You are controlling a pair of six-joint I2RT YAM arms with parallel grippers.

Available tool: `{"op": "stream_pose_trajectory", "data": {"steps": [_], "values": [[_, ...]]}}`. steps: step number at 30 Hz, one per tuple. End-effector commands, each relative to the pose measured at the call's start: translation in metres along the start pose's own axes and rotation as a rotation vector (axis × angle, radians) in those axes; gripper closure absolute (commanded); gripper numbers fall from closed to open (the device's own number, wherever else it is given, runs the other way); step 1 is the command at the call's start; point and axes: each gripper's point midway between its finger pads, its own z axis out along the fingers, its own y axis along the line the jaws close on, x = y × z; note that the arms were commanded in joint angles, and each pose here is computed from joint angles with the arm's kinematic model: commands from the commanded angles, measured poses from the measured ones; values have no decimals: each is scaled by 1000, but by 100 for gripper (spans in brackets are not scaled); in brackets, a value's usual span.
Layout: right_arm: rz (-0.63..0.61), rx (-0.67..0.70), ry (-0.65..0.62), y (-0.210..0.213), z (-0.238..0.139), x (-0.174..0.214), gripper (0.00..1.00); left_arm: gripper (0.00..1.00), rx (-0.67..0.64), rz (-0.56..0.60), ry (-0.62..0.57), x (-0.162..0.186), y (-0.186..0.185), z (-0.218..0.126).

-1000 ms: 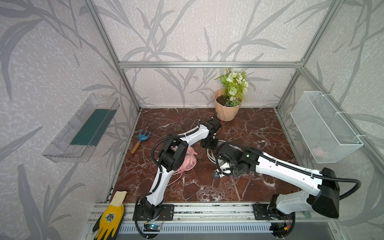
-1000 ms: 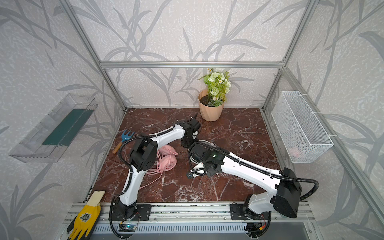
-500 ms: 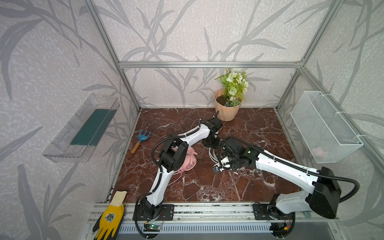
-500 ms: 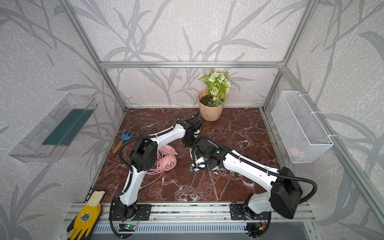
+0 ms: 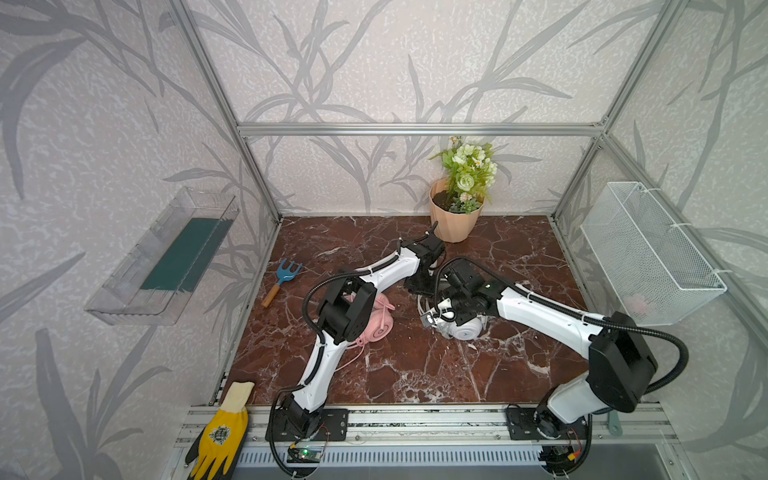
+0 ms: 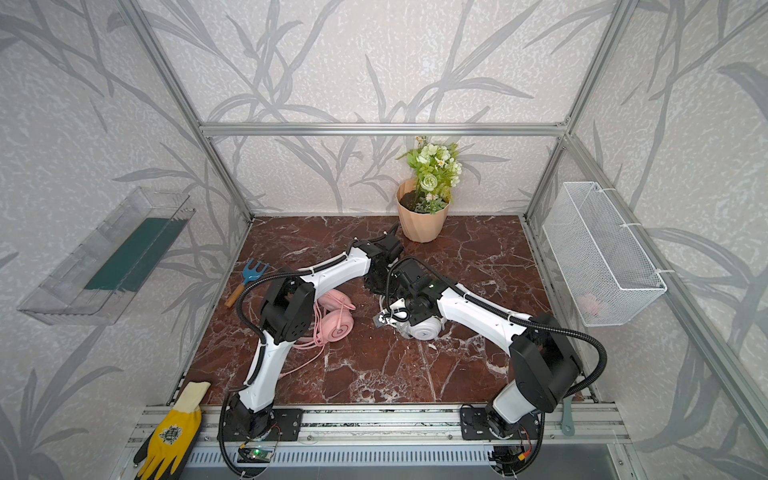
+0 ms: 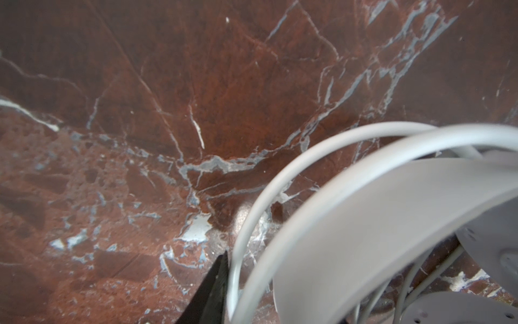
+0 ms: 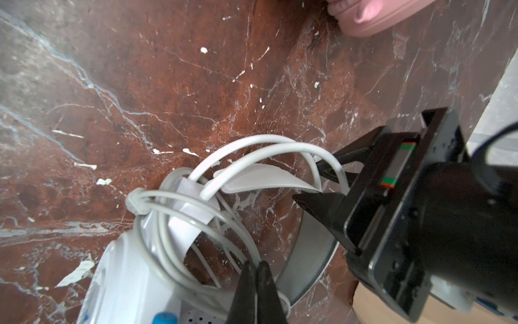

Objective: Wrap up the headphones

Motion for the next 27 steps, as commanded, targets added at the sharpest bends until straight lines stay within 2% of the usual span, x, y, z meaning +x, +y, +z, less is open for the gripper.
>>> {"op": "stream_pose_trajectory", "data": {"steps": [1, 5, 8, 11, 18, 23, 27], "values": [[-64, -37, -25, 3, 4, 2, 98, 63, 37, -13, 13, 2, -6, -2], [-70, -30, -17, -5, 17, 5, 95, 63, 36, -16, 26, 4, -4, -1], [-66, -17, -13, -13, 25, 8, 81, 63, 30, -19, 31, 6, -3, -1], [-59, 7, -9, -20, 26, 13, 73, 63, 30, -30, 35, 7, -1, -1], [-35, 32, 28, -25, 13, 29, 66, 63, 34, -46, 44, 8, 2, 2], [-22, 10, 71, -17, 2, 40, 55, 63, 38, -59, 52, 7, 3, 3], [8, 59, 69, -24, -12, 43, 44, 63, 47, -72, 60, 6, 3, 4]]}}
